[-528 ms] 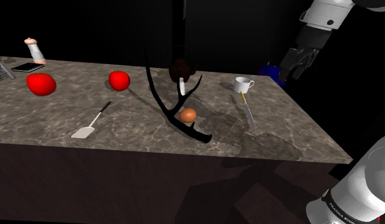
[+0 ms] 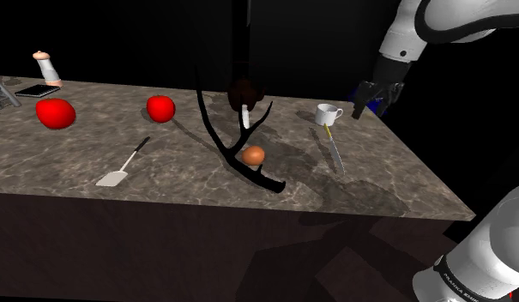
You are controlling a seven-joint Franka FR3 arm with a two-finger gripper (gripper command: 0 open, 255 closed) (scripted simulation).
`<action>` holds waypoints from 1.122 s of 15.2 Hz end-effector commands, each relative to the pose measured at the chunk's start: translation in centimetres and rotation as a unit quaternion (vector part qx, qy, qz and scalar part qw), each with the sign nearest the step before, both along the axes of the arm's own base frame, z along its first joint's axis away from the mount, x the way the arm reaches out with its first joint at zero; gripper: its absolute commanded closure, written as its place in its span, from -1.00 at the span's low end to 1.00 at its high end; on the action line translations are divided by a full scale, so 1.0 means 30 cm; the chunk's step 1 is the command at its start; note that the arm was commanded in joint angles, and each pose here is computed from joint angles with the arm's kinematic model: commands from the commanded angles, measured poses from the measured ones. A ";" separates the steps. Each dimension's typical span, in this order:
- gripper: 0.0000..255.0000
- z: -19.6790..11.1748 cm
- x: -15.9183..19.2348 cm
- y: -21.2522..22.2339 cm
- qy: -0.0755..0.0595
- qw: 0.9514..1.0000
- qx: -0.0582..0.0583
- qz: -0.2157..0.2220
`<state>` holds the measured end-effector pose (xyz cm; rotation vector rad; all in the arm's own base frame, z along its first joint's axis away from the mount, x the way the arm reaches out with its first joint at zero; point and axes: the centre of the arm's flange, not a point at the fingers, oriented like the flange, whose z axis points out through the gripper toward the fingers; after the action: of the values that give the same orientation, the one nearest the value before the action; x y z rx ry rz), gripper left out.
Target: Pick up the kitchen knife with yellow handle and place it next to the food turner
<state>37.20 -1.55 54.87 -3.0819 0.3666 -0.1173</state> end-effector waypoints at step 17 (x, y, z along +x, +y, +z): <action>-1.00 -0.569 0.454 -0.339 0.030 0.978 -0.008 -0.204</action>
<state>50.17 -10.96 38.70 -2.9913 0.9650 -0.0395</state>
